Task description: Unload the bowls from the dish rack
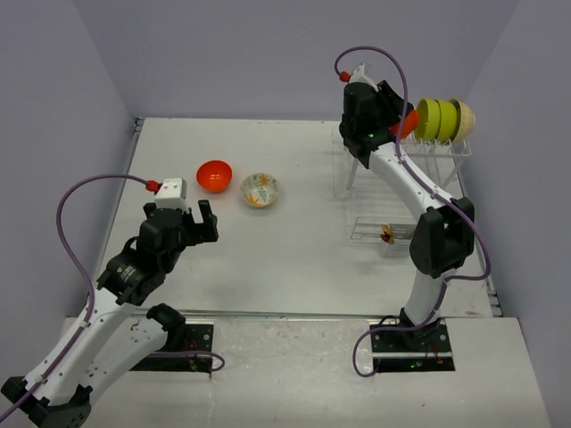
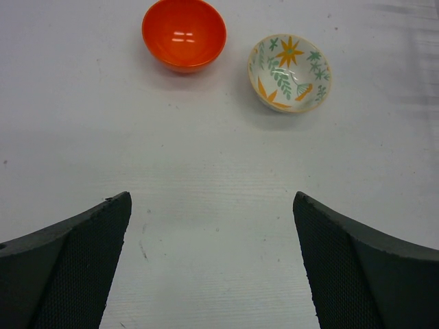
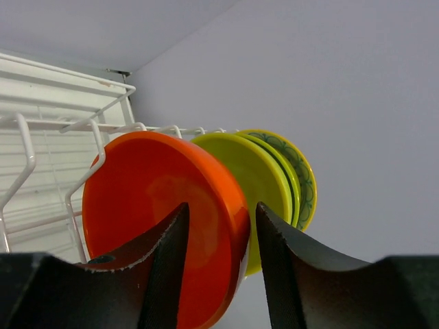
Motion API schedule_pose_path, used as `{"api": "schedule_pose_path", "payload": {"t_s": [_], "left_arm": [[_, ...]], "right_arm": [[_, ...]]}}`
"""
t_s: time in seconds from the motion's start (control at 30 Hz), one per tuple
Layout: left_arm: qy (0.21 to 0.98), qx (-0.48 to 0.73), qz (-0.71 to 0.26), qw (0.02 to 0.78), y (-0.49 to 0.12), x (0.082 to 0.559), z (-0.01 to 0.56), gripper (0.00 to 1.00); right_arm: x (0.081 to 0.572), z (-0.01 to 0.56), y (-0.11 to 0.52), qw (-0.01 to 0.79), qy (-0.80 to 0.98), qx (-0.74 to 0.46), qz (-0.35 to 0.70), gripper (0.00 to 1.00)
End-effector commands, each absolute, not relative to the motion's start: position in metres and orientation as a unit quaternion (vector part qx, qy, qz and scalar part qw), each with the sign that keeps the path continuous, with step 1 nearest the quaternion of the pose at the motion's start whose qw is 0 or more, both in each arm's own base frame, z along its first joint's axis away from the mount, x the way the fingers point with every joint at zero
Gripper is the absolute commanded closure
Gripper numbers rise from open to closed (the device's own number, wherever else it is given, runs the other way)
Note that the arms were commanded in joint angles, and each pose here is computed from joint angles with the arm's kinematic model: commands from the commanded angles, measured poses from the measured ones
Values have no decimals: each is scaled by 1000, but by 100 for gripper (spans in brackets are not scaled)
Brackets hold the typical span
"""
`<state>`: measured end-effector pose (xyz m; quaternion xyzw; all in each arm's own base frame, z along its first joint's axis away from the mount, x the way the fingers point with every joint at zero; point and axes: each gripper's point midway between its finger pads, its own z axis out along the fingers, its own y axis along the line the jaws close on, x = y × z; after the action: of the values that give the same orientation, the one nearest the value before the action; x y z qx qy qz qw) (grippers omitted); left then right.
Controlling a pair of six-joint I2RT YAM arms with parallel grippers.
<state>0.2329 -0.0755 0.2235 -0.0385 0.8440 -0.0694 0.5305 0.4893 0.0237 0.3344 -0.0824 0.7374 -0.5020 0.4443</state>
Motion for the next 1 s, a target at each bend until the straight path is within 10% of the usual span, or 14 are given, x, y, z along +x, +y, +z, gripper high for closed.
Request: {"api": "schedule_pose_path", "payload": {"t_s": [0.0, 0.47, 0.97], "left_arm": [[834, -34, -79, 545, -79, 238, 231, 0], [833, -30, -84, 546, -81, 237, 232, 0], [828, -17, -100, 551, -86, 235, 237, 0]], "right_arm": [[486, 350, 16, 461, 720, -44, -517, 56], [477, 365, 10, 472, 702, -29, -532, 100], [463, 407, 15, 502, 669, -9, -548, 100]]}}
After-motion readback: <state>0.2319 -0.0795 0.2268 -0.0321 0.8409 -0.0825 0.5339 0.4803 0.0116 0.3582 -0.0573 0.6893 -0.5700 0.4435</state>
